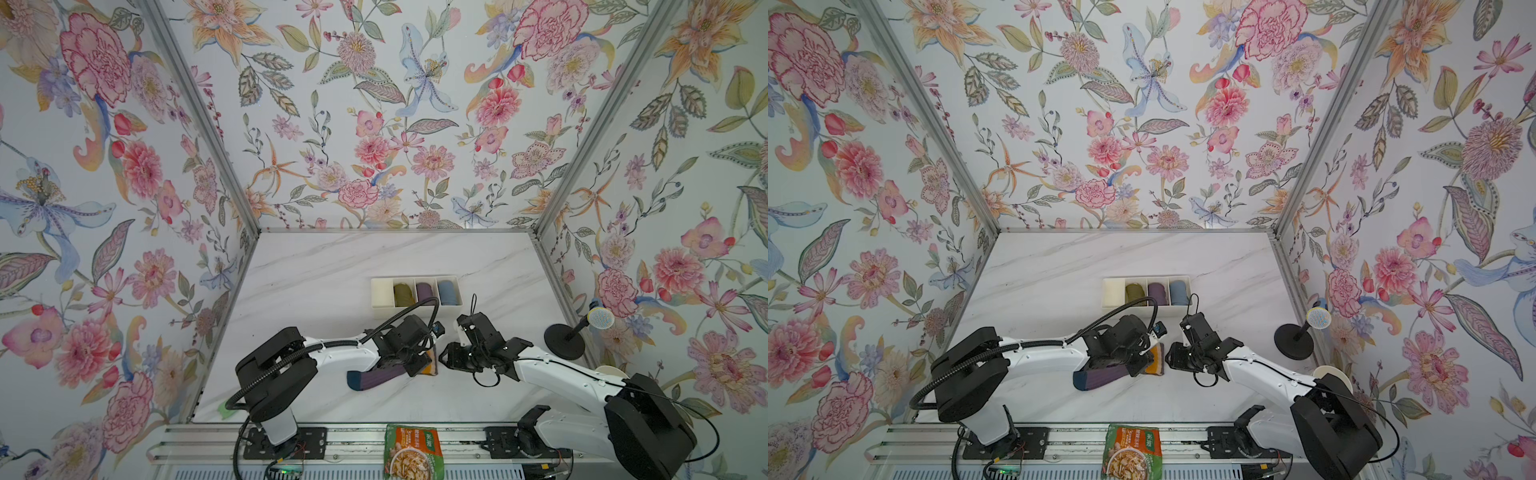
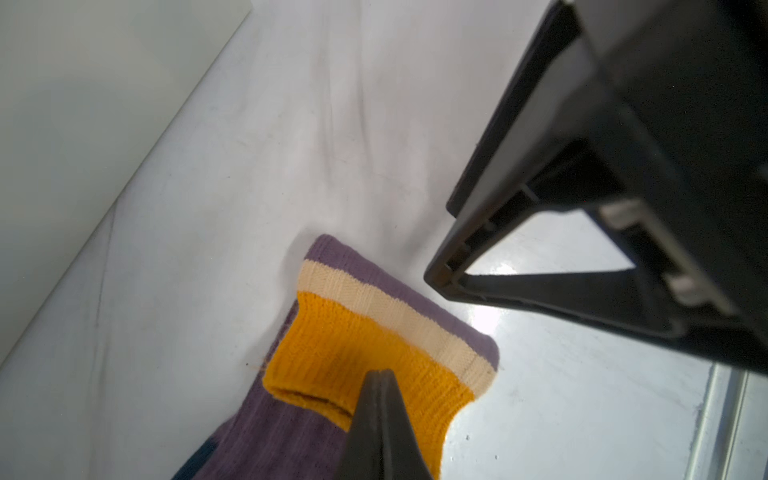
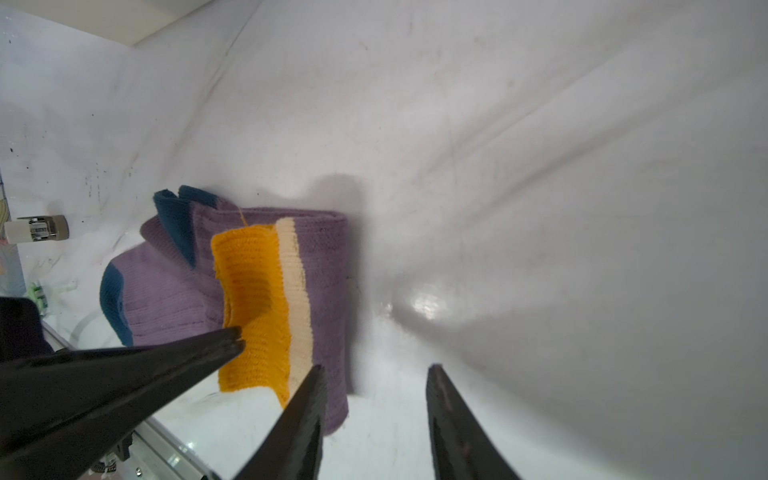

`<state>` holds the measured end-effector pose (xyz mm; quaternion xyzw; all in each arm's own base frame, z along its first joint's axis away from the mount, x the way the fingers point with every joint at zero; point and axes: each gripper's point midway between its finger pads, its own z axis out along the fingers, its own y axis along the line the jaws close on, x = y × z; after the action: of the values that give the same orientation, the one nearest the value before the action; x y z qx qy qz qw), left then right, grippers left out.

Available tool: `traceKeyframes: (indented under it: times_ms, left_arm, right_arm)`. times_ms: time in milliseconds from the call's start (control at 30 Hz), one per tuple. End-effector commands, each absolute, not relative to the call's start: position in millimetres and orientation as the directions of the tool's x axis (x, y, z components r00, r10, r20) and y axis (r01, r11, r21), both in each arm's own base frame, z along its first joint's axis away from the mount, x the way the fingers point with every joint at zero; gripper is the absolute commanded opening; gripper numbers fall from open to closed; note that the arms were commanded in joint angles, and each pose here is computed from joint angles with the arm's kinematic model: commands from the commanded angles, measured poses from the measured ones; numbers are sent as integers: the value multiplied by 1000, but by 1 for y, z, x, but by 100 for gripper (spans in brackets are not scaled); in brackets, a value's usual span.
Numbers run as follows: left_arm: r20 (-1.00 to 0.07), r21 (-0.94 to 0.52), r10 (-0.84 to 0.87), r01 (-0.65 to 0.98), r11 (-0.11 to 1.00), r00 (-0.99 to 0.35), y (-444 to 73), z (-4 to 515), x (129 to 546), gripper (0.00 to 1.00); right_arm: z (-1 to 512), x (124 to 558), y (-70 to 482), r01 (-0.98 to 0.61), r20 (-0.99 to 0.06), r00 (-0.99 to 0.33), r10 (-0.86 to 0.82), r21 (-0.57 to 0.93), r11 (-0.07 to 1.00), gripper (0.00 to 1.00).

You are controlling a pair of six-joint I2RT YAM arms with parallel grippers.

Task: Roll the socks

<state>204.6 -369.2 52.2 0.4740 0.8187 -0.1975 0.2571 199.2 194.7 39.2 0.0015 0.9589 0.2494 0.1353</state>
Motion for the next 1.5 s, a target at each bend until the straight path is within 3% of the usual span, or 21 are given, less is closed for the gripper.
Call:
traceKeyframes:
  times_ms: [0,1467]
  left_arm:
    - [-614,-83,657,863,498,-438,-362,54,209,0]
    - [-522,-113,702,855,506,-485,-337,13,201,0]
  right_arm:
    - [44,203,202,-69,-263,-962,72,493,868,42]
    - [27,189,212,-12,-184,-975,128,615,789,43]
